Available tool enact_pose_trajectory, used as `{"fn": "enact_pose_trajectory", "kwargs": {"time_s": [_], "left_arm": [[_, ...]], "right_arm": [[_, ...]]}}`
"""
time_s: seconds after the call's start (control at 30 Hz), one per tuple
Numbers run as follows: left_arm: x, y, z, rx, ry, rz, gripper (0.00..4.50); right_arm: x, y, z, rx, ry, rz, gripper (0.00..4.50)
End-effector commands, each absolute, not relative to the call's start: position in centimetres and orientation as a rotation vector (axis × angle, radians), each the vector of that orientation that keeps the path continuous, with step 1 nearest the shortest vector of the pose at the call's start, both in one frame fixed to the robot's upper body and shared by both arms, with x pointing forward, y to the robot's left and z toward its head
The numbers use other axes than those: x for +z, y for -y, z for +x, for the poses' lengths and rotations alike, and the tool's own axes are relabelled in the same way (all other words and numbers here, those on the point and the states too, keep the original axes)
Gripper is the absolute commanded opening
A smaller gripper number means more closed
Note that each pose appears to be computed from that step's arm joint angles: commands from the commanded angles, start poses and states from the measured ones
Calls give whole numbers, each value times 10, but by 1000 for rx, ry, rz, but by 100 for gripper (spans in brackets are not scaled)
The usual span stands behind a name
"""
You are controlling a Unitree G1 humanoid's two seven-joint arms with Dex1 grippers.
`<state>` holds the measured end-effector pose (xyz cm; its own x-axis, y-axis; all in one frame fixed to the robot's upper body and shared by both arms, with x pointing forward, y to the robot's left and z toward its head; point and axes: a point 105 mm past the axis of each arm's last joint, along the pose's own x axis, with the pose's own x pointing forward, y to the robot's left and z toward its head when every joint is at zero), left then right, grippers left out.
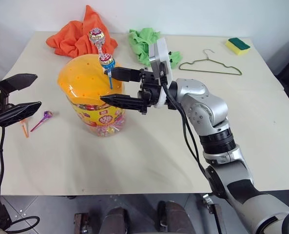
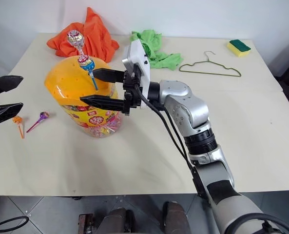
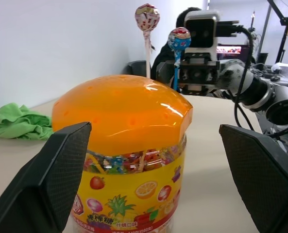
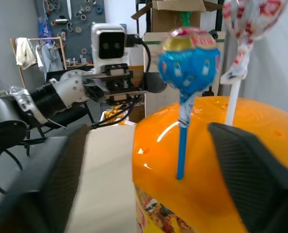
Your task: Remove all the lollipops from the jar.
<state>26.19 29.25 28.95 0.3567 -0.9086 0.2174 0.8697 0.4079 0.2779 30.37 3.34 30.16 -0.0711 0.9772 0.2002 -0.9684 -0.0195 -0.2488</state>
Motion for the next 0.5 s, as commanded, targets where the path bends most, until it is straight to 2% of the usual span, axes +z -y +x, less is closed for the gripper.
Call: {"fn": "enact_pose_trajectory", "kwargs": {"time_s": [0.03, 0.17, 0.27, 0.37, 0.5], "left_arm": [[298, -289, 253, -1182, 413, 153, 450], [298, -288, 254, -1186, 420, 152, 450], [299, -287, 254, -1196, 424, 147, 450], [300, -287, 255, -1205, 427, 147, 450], [304, -286, 257, -1226, 440, 147, 450]], "right_arm": [[326, -35, 293, 1620, 478, -41, 253], [336, -34, 290, 1618, 527, -37, 105], [346, -32, 287, 1624, 568, -25, 12], [357, -27, 281, 1635, 615, -33, 2], [392, -6, 275, 1592, 747, -27, 2]]}}
